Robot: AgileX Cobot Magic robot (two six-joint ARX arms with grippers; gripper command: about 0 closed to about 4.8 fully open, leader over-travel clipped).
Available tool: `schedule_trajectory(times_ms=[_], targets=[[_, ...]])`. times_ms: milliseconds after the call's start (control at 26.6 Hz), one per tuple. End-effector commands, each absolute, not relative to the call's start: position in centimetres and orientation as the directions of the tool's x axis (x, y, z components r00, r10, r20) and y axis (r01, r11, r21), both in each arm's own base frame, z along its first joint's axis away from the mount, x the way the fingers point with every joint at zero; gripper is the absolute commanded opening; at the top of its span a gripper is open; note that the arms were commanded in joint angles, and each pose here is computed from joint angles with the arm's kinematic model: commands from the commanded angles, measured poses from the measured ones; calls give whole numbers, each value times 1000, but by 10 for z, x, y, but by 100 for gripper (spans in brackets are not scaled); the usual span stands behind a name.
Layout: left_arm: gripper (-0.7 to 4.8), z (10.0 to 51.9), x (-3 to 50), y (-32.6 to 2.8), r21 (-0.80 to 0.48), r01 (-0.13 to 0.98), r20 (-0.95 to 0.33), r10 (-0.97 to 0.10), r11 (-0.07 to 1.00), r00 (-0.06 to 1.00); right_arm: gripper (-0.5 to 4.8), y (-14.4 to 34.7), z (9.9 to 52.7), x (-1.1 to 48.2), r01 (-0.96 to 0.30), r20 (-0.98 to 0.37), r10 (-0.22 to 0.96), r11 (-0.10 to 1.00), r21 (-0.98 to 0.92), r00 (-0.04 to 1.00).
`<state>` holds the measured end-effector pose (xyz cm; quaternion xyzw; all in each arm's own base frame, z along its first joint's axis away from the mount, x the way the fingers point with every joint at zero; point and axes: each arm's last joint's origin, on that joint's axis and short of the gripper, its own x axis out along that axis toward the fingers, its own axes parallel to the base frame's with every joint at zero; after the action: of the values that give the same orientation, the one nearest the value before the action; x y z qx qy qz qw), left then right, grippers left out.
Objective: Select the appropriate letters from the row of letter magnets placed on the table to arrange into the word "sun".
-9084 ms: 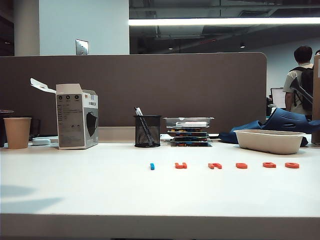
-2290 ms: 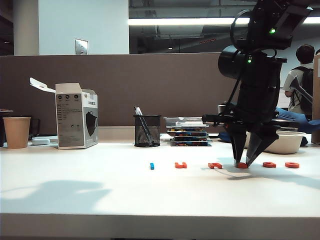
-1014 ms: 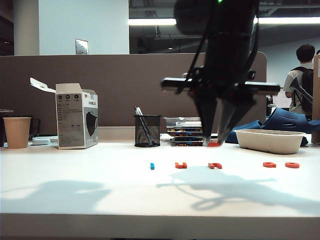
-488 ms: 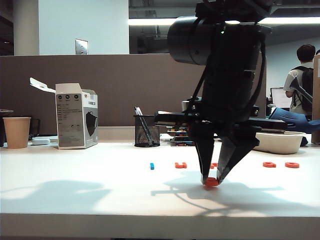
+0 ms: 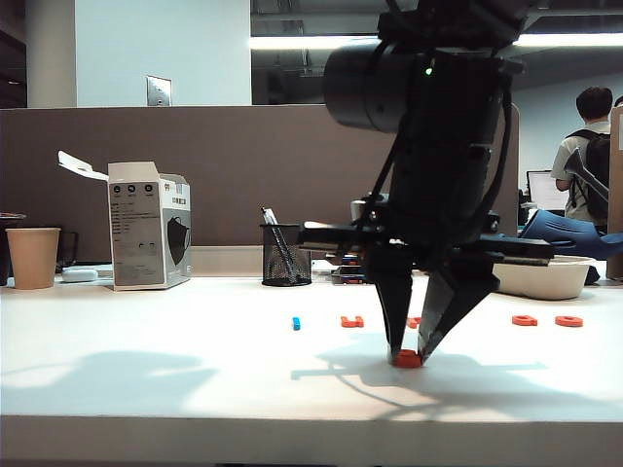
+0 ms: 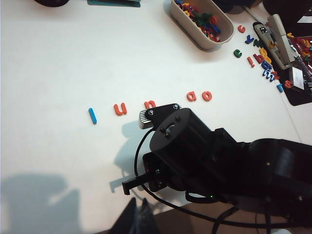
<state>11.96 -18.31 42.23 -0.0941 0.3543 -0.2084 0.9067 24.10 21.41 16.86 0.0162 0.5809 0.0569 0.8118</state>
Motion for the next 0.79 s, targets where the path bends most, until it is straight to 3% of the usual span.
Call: schedule_trajectory(times_ms=[38,150,263,413,450,488,788], targets=[[-4,424,119,-183,-326,317,-592,-454,890,666,53,216,166,242,-71,-941,108,993,90,320],[-4,424,119,-183,-326,317,-592,-454,891,666,57,216,164,242,-71,-944,101,994,83,313],[-4,424,119,-183,-325,317,-593,-454,891,665,183,216,164,242,-70,-945,100,994,82,311],[-4,424,119,-183,-325,317,-593,-454,891,665,205,216,164,242,-72,-946,98,994,80,309],[-4,424,119,-183,-325,318,-593,-454,891,665,229,216,164,242,-75,-946,97,994,78,309],[-4,424,119,-183,-325,317,-593,-453,891,665,292,216,167,243,-84,-944,97,994,74,314],[-4,424,119,-182,-322,316,-597,-451,892,664,307,232,215,263,-198,-906,150,977,76,395]])
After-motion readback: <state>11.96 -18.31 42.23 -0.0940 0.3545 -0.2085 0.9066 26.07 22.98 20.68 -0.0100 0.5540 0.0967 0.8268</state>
